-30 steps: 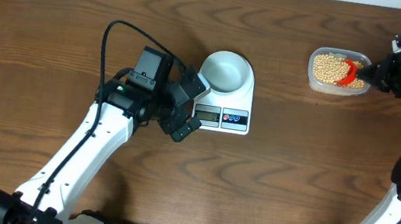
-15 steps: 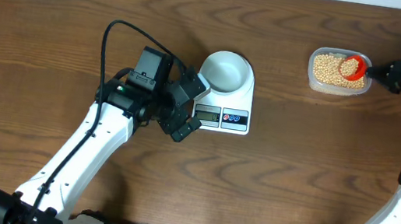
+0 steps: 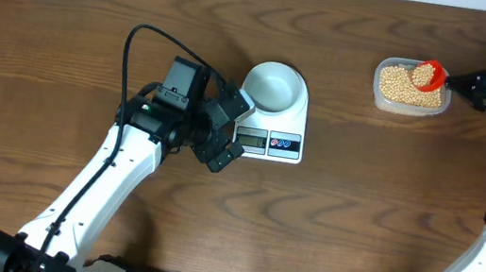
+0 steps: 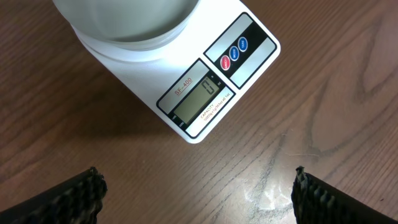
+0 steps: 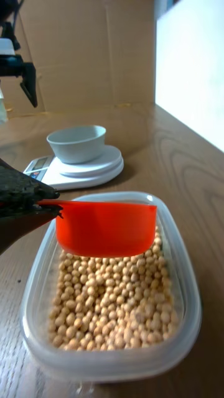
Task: Scoop item into bowl and weigh 50g on scale
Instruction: 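Lift the filled scoop and carry it over the white bowl on the scale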
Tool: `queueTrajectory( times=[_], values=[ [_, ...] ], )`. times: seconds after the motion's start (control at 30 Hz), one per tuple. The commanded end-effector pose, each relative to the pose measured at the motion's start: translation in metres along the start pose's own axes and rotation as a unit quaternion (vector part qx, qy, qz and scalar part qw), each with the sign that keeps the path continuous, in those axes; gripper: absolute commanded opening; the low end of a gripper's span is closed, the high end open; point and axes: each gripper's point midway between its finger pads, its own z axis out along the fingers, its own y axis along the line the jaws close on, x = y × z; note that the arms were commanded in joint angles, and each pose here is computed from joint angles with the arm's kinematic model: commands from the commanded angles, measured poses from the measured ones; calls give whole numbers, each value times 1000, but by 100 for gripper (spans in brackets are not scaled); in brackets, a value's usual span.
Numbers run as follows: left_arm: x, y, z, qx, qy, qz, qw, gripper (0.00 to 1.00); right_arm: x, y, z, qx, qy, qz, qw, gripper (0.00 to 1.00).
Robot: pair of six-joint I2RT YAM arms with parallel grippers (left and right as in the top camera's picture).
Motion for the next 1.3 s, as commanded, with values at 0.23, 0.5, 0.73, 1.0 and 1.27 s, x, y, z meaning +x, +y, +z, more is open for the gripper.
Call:
queueTrajectory(
  times=[0.23,0.5,0.73,1.0,1.27],
  values=[
    [-10,2,-8,-8,-14,14,1000,98,0,24,-1,-82,-5,-7,997,1],
    [-10,2,-8,-8,-14,14,1000,98,6,36,15,-88,15,-7,996,1],
    [-10,2,-8,-8,-14,14,1000,98,18,58,39,-107,44,-24,993,1],
    [-10,2,-8,-8,-14,14,1000,98,37,87,70,-127,85,-44,987,1],
    [-10,2,-8,-8,-14,14,1000,98,59,117,108,-139,125,-76,979,1]
  ],
)
